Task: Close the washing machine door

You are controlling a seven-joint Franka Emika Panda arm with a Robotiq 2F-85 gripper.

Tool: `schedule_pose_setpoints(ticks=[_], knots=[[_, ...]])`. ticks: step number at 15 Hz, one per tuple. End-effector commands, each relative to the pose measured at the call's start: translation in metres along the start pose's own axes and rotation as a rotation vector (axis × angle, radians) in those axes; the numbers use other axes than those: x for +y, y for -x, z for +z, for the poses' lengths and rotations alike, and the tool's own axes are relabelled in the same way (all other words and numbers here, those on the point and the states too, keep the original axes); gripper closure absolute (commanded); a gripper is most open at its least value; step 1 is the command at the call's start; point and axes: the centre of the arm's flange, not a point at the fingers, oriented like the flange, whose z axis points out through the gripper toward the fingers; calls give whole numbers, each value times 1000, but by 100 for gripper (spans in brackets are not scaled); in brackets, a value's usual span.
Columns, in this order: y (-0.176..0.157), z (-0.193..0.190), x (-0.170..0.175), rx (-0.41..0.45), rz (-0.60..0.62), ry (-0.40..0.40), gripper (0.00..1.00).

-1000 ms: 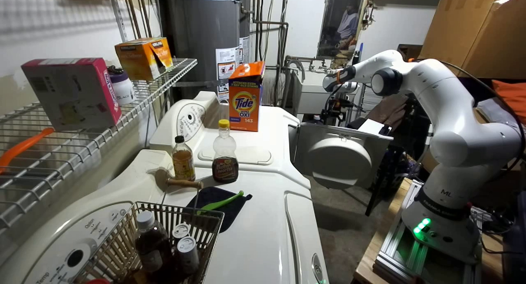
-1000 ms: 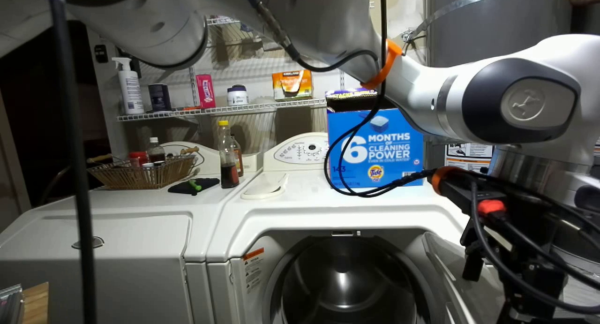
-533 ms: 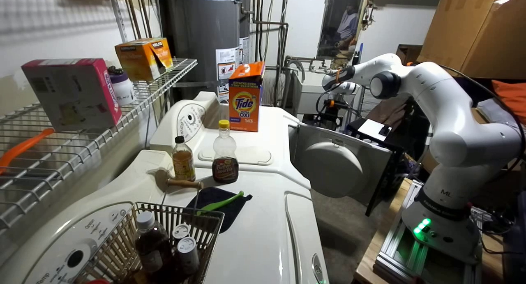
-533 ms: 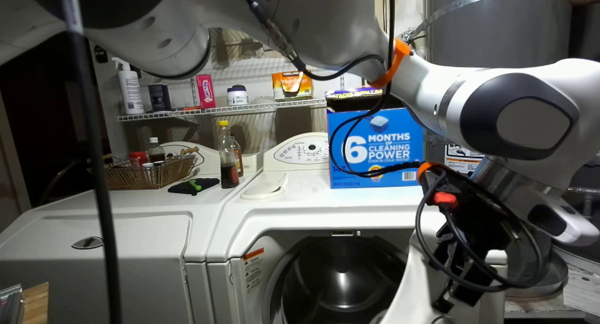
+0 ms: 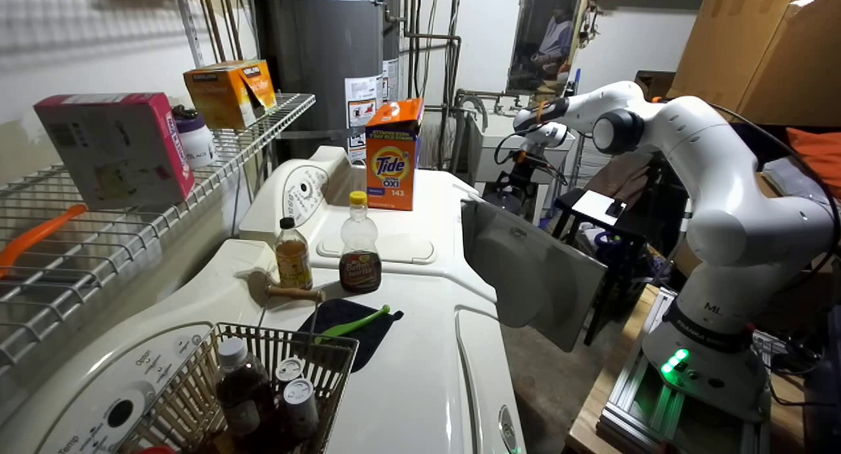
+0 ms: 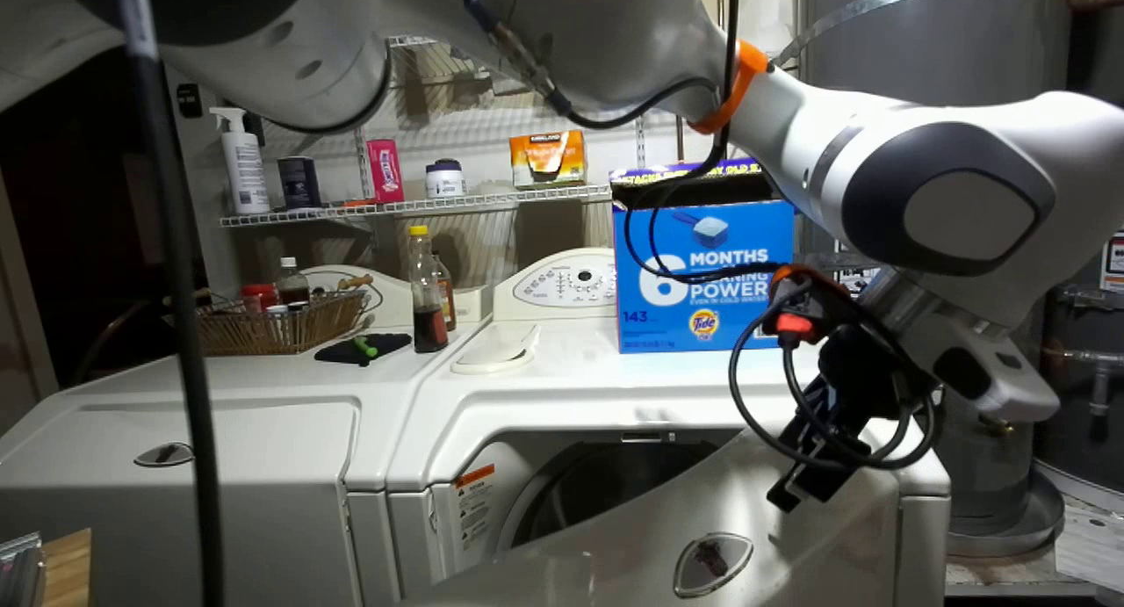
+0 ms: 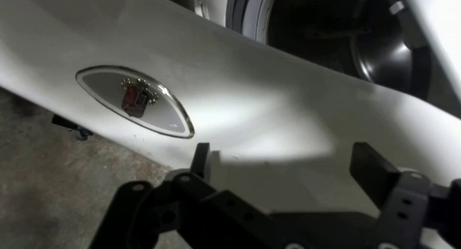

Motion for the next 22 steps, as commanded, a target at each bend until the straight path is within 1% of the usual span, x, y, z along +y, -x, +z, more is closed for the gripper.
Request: schedule_pose_setpoints(ticks=[1,3,5,7,8,10,13,14,15,18,22], knots=[[46,-49,-6,10,-134,17,0],[67,-60,-3,23,-226,97,0],[84,-66,3,34,-314,155,0],[103,-59,8,45,-407,207,0],[69,-71,-15,39,-329,152,0],[74,-70,-16,38,-338,160,0],[71,-69,-13,35,-332,159,0],[71,-65,-11,27,-374,202,0],[78,-56,-9,6,-441,249,0],[92,-32,0,-32,-559,334,0],[94,-8,19,-84,-715,465,0]])
